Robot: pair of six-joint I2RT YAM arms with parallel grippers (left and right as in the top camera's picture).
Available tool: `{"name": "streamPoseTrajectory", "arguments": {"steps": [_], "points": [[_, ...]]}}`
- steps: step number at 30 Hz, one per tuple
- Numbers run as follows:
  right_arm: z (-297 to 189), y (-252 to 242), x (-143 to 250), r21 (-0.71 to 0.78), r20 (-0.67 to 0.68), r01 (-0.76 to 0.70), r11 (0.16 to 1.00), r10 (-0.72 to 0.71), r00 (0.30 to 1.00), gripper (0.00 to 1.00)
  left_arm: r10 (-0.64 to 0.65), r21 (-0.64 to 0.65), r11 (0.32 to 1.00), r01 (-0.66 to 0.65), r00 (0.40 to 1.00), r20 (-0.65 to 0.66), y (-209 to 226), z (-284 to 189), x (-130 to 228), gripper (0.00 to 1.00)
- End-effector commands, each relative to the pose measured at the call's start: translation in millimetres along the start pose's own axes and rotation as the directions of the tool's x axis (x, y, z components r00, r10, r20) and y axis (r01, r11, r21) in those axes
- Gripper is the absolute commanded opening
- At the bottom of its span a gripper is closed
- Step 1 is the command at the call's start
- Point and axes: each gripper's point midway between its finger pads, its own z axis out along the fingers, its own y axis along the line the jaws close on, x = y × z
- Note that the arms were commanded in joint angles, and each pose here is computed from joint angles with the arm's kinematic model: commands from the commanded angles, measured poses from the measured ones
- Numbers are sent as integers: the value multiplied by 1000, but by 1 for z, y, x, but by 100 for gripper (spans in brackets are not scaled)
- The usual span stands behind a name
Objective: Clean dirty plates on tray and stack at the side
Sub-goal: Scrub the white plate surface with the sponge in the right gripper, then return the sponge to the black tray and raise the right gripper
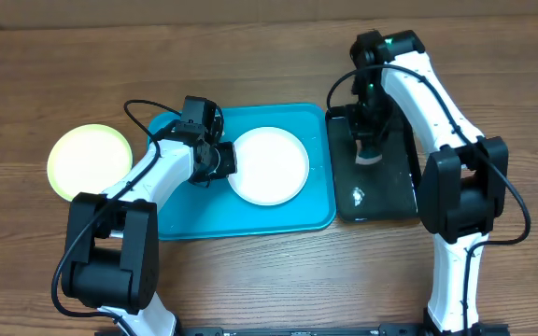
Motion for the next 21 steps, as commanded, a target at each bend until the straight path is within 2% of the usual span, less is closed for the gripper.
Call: {"name": "streamPoseTrajectory", "arguments": {"steps": [1, 7, 8, 9, 10, 12, 17, 21], "points": [[4, -19, 4, 24, 3, -29, 999, 29, 1000, 4, 8, 7, 1000, -8, 1000, -20, -1, 4, 5, 4], [30, -37, 6, 56, -12, -54, 997, 55, 998, 6, 8, 7, 1000, -8, 1000, -19, -1, 4, 5, 4], [30, -38, 6, 56, -13, -57, 997, 58, 998, 10, 8, 7, 1000, -8, 1000, -20, -1, 4, 5, 4], [30, -39, 6, 55, -13, -60, 997, 61, 998, 20, 8, 7, 1000, -8, 1000, -20, -1, 4, 5, 4], [29, -39, 4, 53, -7, -62, 997, 63, 998, 34, 8, 7, 1000, -8, 1000, -19, -1, 4, 5, 4], [26, -39, 2, 51, 1, -63, 997, 63, 998, 46, 8, 7, 1000, -8, 1000, -18, -1, 4, 4, 4], [5, -37, -8, 32, 46, -67, 997, 65, 997, 54, 9, 7, 1000, -9, 1000, -18, -1, 4, 4, 6], [-18, -50, -20, 16, 102, -103, 995, 100, 990, 64, 7, 3, 1000, -7, 1000, -29, 0, 4, 7, 15]]}}
